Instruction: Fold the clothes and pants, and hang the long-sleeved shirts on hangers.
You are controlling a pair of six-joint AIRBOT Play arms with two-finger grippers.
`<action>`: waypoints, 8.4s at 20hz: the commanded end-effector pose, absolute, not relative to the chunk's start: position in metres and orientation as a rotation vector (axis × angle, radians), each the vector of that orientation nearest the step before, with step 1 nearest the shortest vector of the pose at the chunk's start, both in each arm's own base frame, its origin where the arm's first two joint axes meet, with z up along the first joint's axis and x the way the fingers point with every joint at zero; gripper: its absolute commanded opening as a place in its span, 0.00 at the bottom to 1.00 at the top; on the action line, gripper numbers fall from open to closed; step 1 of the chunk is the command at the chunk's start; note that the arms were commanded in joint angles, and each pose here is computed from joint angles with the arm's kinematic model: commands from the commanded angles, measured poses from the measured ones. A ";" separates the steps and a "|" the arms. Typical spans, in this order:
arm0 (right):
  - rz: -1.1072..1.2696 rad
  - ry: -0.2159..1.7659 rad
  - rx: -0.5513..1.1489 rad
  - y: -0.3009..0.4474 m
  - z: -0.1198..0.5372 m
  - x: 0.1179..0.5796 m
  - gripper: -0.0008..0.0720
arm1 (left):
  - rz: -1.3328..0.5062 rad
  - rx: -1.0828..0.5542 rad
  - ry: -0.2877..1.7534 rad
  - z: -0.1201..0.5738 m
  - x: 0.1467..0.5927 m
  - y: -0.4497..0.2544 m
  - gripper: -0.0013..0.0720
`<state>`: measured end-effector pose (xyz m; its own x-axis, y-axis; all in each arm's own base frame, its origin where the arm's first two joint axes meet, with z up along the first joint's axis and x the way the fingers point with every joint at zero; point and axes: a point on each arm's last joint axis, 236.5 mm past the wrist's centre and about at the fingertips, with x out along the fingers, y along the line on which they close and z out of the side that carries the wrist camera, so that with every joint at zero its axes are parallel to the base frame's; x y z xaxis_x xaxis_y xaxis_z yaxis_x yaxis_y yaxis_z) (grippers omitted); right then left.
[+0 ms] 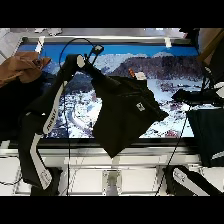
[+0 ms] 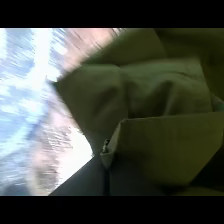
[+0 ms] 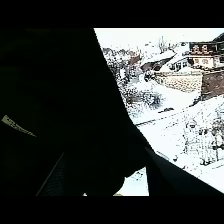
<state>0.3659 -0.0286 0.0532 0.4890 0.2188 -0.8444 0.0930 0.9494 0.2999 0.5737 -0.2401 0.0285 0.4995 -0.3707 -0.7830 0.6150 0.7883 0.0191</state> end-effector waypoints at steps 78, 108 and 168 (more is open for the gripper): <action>0.366 1.342 0.655 0.083 -0.095 0.315 0.75 | -0.117 -0.583 1.292 -0.048 0.228 -0.092 0.02; 0.675 1.368 0.633 0.122 -0.025 0.278 0.04 | 0.006 -0.272 1.342 -0.011 0.225 -0.021 0.02; 0.541 1.313 0.735 0.166 -0.108 0.517 0.78 | -0.139 -0.100 0.543 0.226 0.567 -0.044 0.87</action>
